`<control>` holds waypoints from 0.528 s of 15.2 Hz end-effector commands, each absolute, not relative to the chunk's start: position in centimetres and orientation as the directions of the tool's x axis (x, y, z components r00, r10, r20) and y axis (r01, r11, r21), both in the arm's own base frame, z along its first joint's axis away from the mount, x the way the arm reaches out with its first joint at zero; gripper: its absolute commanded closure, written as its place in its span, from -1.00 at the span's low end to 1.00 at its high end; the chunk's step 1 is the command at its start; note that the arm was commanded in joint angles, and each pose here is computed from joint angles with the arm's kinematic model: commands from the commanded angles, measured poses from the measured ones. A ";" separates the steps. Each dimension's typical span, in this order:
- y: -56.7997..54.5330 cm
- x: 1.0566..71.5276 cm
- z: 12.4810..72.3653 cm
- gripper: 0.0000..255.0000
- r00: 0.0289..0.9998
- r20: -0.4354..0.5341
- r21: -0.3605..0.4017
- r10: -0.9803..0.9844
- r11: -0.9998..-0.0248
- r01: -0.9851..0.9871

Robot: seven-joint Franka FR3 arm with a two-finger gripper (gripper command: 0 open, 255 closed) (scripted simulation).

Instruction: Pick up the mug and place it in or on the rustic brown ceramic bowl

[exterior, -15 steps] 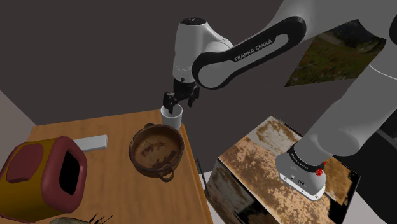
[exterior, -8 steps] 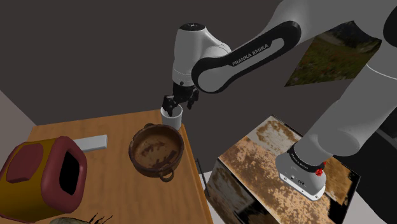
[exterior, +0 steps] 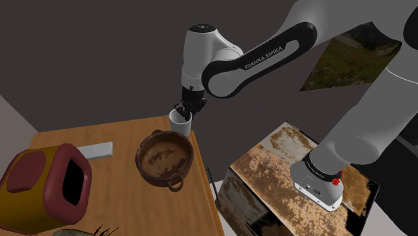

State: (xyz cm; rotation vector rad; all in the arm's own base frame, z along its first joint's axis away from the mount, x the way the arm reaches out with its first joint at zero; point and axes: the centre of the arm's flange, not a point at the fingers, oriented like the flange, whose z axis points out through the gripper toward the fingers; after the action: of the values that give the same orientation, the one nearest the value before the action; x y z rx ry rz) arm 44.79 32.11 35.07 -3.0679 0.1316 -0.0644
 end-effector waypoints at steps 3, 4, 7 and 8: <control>32.1 44.8 35.1 1.00 0.995 0.039 -0.072 -0.087 -0.994 -0.084; 32.1 44.8 35.1 1.00 0.995 0.039 -0.072 -0.087 -0.994 -0.084; 32.1 44.8 36.7 1.00 0.995 0.039 -0.072 -0.087 -0.994 -0.084; 32.1 44.8 37.2 1.00 0.995 0.039 -0.072 -0.087 -0.994 -0.084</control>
State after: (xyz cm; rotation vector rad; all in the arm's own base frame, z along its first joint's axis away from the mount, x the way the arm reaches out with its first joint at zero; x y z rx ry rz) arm 44.78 32.11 36.60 -3.0679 0.1318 -0.0648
